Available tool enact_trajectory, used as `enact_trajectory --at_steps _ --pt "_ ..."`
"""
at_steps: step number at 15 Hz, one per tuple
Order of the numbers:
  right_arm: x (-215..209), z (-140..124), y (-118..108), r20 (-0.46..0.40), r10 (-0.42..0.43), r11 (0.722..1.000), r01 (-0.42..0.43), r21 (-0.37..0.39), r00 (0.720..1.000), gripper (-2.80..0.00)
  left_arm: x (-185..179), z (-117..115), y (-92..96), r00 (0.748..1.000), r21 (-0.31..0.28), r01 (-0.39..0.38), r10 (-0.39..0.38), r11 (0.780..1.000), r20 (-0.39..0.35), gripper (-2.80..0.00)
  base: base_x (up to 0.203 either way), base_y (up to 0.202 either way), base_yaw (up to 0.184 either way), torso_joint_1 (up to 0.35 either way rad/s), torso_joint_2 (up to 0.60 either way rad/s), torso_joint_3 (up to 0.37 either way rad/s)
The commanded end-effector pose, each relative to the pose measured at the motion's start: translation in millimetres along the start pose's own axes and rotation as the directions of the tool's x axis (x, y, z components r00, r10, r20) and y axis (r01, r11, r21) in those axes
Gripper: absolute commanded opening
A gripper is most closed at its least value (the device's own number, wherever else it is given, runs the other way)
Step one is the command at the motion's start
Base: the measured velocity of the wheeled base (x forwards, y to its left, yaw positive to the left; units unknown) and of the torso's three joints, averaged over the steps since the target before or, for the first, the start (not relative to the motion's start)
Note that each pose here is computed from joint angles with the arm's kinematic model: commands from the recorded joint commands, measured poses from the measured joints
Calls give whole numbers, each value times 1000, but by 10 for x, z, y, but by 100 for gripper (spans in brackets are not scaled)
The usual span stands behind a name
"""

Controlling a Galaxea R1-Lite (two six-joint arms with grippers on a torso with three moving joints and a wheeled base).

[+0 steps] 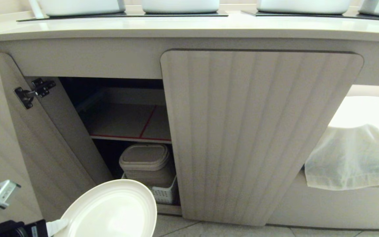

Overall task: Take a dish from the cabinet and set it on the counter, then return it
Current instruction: Place it on the table

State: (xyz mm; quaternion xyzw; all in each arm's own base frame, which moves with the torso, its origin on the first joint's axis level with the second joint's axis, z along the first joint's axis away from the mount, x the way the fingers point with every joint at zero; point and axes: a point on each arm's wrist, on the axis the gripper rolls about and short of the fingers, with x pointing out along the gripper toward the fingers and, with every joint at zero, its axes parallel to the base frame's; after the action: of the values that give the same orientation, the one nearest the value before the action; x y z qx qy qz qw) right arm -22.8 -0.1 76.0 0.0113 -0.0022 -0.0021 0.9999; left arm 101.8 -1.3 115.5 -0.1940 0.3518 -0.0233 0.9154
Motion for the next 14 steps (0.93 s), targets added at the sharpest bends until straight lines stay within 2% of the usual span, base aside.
enact_trajectory --at_steps 1,14 --pt "0 1 0 1 0 1000 0 0 1000 -280 11 -7 4 1000 -4 -1 1 1000 -8 -280 0 0 0 0 0 0" --pt "0 1 0 2 0 1000 0 0 1000 -280 19 -41 8 1000 -1 1 -1 1000 -24 -280 0 0 0 0 0 0"
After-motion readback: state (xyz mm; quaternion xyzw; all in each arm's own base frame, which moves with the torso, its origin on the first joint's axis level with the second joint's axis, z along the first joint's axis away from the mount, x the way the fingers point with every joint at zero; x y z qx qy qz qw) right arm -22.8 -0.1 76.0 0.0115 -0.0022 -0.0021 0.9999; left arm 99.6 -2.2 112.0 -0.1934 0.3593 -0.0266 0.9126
